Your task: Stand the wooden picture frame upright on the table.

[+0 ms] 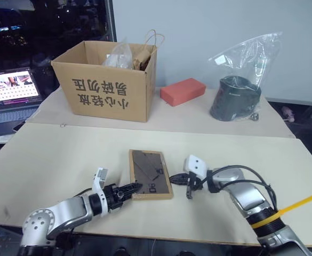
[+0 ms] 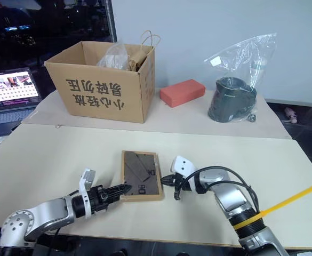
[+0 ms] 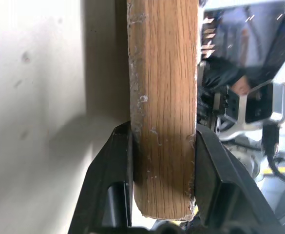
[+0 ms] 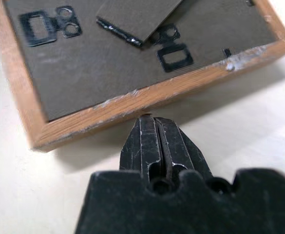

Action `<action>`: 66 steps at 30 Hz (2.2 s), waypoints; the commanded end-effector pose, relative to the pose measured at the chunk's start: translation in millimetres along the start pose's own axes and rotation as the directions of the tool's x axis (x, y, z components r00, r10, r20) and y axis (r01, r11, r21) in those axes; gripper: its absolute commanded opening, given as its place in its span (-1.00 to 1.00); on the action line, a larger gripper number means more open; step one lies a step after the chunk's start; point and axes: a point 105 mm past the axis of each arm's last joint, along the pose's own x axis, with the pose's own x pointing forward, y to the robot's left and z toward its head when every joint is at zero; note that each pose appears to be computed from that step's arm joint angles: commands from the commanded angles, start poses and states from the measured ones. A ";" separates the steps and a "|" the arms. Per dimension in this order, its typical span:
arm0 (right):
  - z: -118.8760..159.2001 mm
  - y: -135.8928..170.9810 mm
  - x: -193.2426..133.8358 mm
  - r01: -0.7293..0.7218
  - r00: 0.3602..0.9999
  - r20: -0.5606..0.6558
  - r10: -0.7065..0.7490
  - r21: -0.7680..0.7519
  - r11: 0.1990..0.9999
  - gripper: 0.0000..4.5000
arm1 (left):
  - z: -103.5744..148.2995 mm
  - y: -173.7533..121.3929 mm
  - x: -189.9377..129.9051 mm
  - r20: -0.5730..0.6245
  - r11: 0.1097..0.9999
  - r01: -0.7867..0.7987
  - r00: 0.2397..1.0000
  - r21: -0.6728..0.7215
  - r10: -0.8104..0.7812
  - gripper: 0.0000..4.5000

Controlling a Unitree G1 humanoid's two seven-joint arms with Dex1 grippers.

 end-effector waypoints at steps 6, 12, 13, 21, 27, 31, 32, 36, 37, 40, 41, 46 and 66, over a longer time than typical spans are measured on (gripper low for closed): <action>48.3 -34.8 -66.4 0.007 0.986 0.161 -0.034 0.167 0.986 -0.87 | 23.3 -44.2 -16.2 -0.056 0.964 0.228 0.973 0.137 -0.223 -0.51; 96.6 -23.9 -82.3 -0.172 0.957 0.267 0.111 0.215 0.961 -0.08 | 29.0 -59.6 -17.3 -0.172 0.938 0.304 0.946 0.165 -0.276 -0.51; 105.2 -21.8 -81.8 -0.195 0.951 0.279 0.133 0.209 0.958 0.11 | 28.4 -61.3 -15.9 -0.191 0.937 0.306 0.943 0.171 -0.273 -0.51; 119.6 -13.3 -38.3 -0.157 0.977 0.176 0.124 0.190 0.969 0.99 | 25.8 -80.9 -10.7 -0.216 0.905 0.347 0.930 0.245 -0.298 -0.51; 123.5 -21.5 -21.5 -0.123 0.984 0.154 0.088 0.235 0.964 0.99 | 20.5 -76.2 -9.5 -0.202 0.915 0.284 0.951 0.287 -0.232 -0.51; 126.9 -11.8 -13.1 -0.174 0.977 0.157 0.141 0.224 0.959 0.99 | 28.1 -80.1 -9.0 -0.149 0.913 0.272 0.960 0.303 -0.236 -0.51; 129.4 -5.5 -11.2 -0.212 0.969 0.170 0.178 0.212 0.954 0.99 | 28.9 -81.7 -9.3 -0.146 0.911 0.277 0.959 0.306 -0.243 -0.51; 134.8 15.5 -13.3 -0.332 0.926 0.242 0.291 0.149 0.932 0.99 | 36.6 -81.6 -13.2 -0.136 0.912 0.272 0.961 0.307 -0.241 -0.51; 136.0 13.9 -16.0 -0.327 0.920 0.270 0.284 0.126 0.937 0.99 | 38.7 -82.3 -15.4 -0.134 0.910 0.276 0.960 0.309 -0.246 -0.51; 142.6 10.1 -25.9 -0.321 0.899 0.342 0.274 0.090 0.943 0.99 | 41.8 -83.2 -20.8 -0.136 0.906 0.289 0.956 0.309 -0.258 -0.51; 143.0 7.0 -31.5 -0.322 0.897 0.350 0.269 0.104 0.941 0.99 | 40.6 -81.7 -22.6 -0.149 0.907 0.283 0.957 0.312 -0.247 -0.51; 129.2 -18.5 -46.0 -0.198 0.943 0.290 0.161 0.106 0.974 0.99 | 32.8 -84.6 -31.2 -0.224 0.889 0.349 0.930 0.295 -0.291 -0.51; 109.5 -15.1 -42.8 0.411 0.912 0.385 -0.145 -0.855 0.316 0.99 | 44.5 -65.4 -41.6 -0.219 0.920 0.363 0.919 0.144 -0.328 -0.51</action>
